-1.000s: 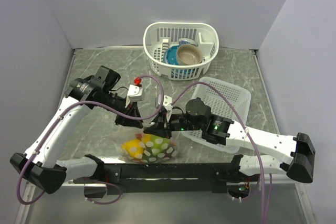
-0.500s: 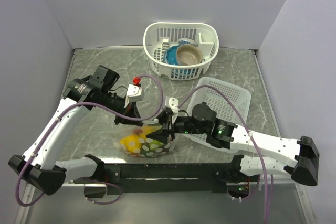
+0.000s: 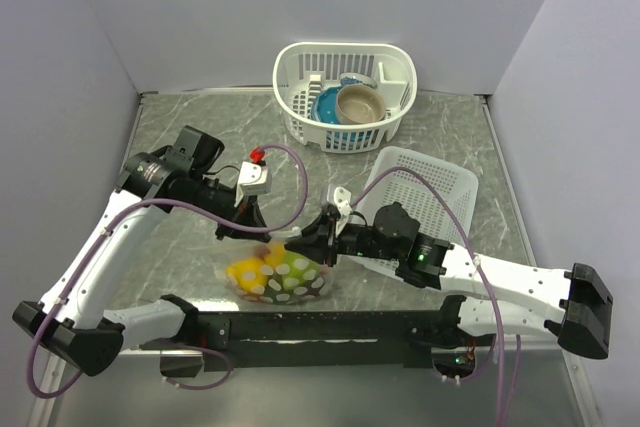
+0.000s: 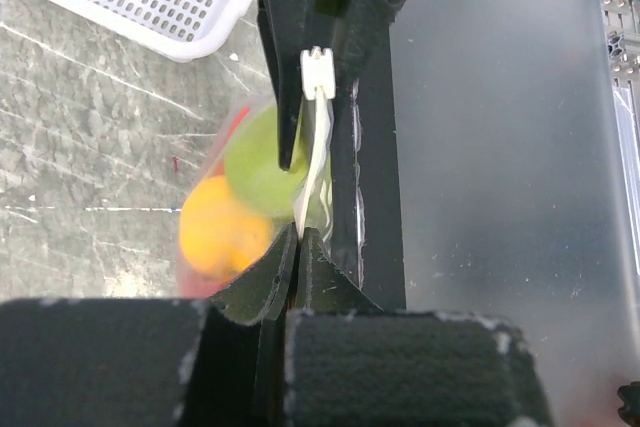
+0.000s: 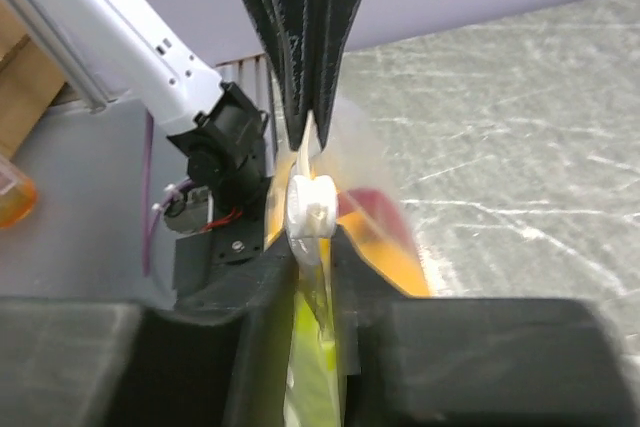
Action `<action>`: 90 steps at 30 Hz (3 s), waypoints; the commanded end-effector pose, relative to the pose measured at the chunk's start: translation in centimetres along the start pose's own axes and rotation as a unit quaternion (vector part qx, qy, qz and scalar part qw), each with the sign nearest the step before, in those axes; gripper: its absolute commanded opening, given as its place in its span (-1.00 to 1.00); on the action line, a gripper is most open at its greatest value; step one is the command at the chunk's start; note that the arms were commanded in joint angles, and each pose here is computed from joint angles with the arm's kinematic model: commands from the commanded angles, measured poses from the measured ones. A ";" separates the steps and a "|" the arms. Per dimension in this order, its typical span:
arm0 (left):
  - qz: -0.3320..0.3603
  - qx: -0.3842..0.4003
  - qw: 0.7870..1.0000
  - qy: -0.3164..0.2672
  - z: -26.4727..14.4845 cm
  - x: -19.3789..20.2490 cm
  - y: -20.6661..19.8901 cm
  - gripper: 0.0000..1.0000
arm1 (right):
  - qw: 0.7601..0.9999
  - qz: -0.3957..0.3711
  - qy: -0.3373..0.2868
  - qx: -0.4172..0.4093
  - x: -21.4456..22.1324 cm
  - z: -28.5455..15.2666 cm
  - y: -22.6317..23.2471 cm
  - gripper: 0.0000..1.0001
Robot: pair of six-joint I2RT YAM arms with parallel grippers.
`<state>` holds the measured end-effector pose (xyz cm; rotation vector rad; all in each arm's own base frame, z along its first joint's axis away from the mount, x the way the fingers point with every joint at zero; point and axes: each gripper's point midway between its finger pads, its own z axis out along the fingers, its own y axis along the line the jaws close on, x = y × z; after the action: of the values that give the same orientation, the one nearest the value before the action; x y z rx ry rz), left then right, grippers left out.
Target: Open the zip-top bag and remove the fake food
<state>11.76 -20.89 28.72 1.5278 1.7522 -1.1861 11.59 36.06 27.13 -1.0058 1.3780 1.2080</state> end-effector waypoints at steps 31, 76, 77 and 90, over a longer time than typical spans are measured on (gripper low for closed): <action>0.015 0.058 0.997 -0.039 1.8 -5.0 -0.1 0.15 | 0.998 -0.022 0.028 -0.050 -1.4 1.8 0.7 -1.00; 0.036 -0.051 0.994 0.085 1.9 3.2 3.0 -0.98 | 0.997 -0.042 -0.037 0.051 -5.6 -3.0 -3.1 -1.00; 0.028 -0.057 0.994 0.094 2.0 4.2 3.5 -0.99 | 0.997 -0.042 -0.039 0.049 -5.7 -3.2 -3.0 -1.00; 0.039 -0.058 0.996 0.055 1.8 -0.3 5.0 -0.64 | 1.000 -0.009 -0.006 -0.016 -3.8 -1.2 -1.2 -1.00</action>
<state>15.81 -23.03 25.33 1.6301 1.7580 -0.9920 13.88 33.99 26.29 -1.0447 1.4887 1.1605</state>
